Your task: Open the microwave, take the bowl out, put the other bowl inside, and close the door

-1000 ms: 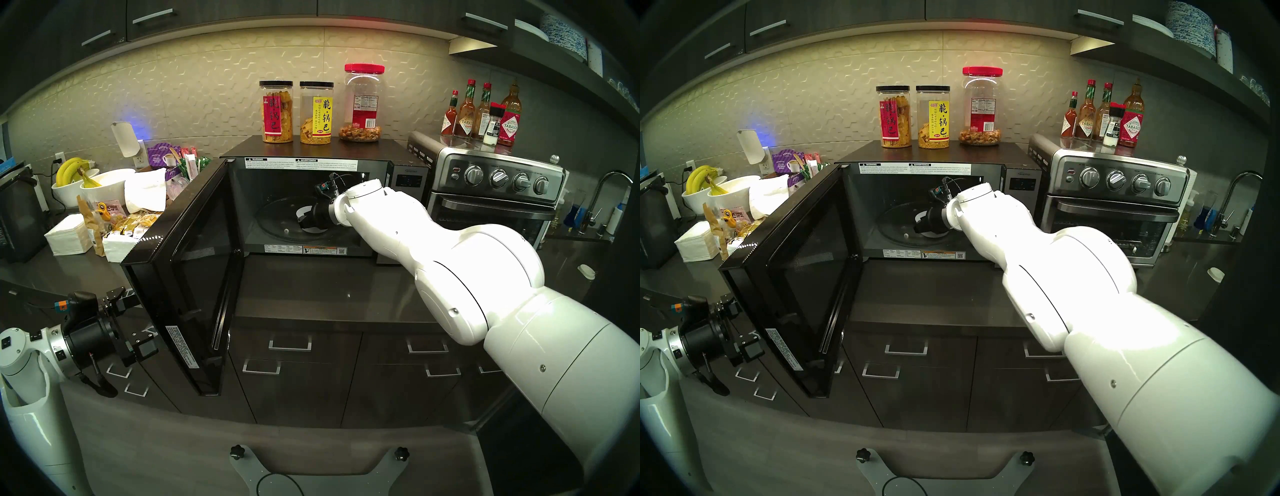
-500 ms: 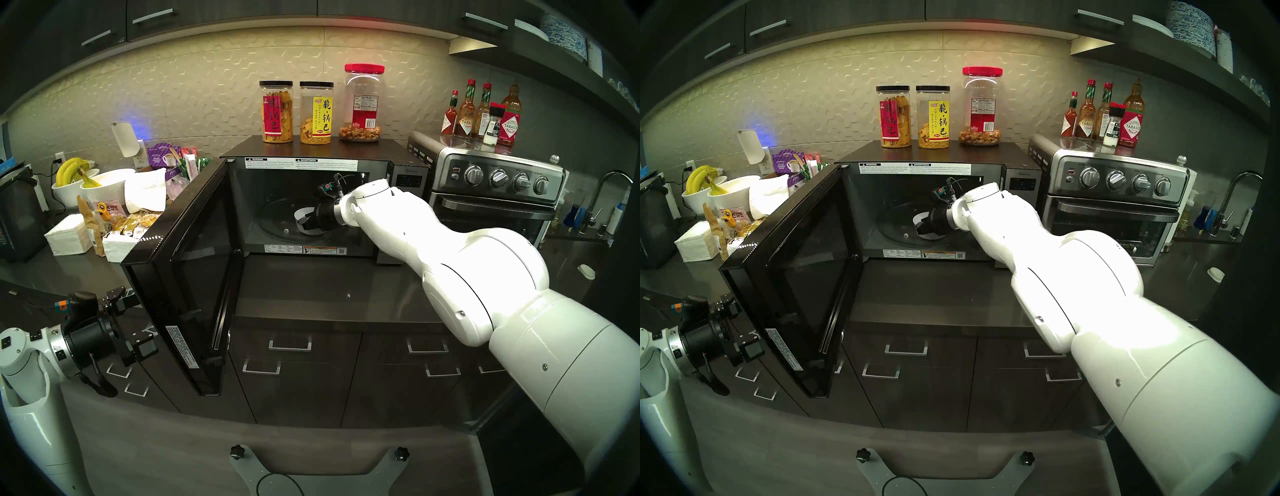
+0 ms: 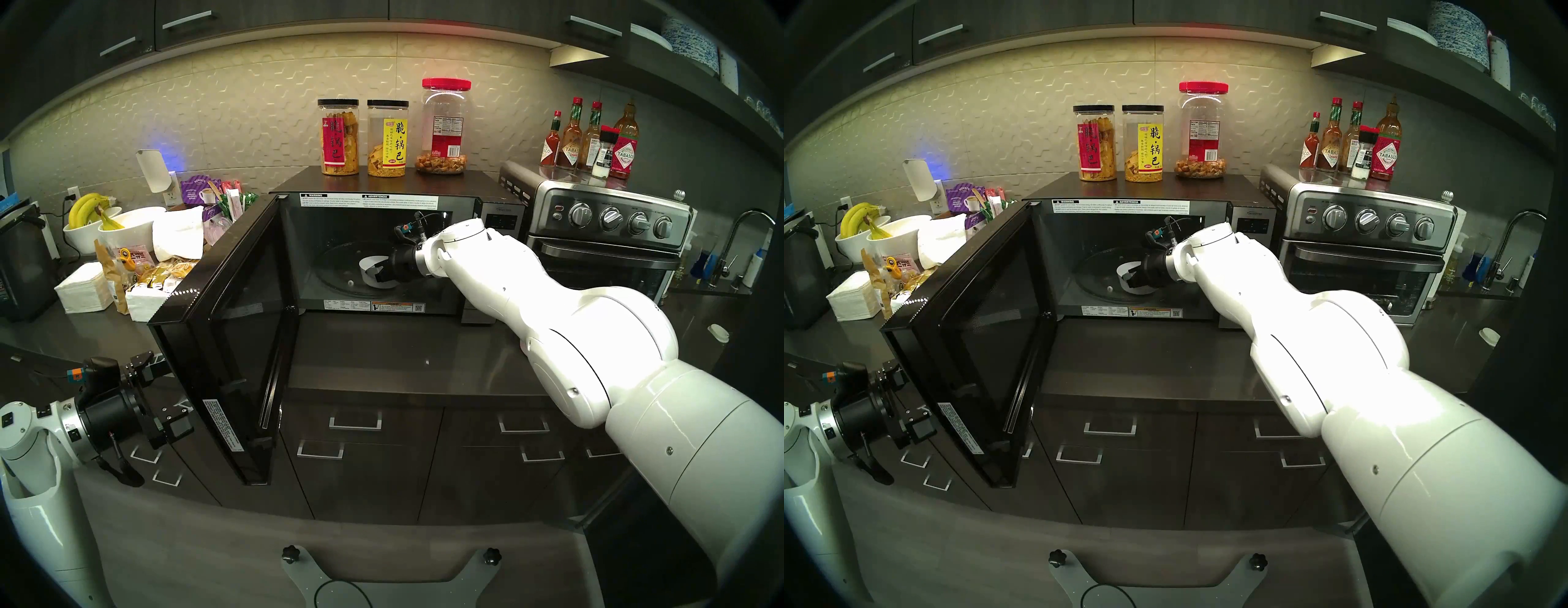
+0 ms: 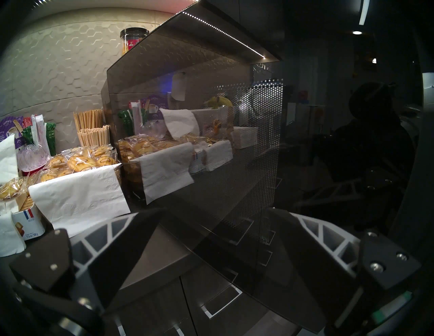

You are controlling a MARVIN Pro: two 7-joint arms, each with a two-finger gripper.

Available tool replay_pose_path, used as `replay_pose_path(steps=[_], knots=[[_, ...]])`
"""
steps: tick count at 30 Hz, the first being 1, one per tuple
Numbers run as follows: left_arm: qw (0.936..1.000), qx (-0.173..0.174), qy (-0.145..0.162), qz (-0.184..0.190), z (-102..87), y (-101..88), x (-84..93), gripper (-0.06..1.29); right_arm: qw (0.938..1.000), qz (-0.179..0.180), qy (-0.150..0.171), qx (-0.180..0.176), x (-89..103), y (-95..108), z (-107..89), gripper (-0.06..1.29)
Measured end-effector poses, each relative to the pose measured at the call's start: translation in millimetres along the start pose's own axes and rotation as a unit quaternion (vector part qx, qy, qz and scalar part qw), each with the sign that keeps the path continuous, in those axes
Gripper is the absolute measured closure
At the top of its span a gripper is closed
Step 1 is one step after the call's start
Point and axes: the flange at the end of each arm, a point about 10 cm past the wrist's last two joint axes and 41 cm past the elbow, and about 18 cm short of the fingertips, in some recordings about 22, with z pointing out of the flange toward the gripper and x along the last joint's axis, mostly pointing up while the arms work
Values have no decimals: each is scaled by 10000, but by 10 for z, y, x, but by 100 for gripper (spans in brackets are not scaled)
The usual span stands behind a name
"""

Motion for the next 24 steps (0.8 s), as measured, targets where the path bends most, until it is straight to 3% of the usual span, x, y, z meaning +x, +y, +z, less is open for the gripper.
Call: replay_pose_path(steps=[9,24], knots=[[10000,1,-1,0,0,0,0,0,9998,-114,58,148,16,-27,-40,92],[10000,2,-2,1,0,-1,0,0,9991,-392,7,158,56,-112,-106,91]])
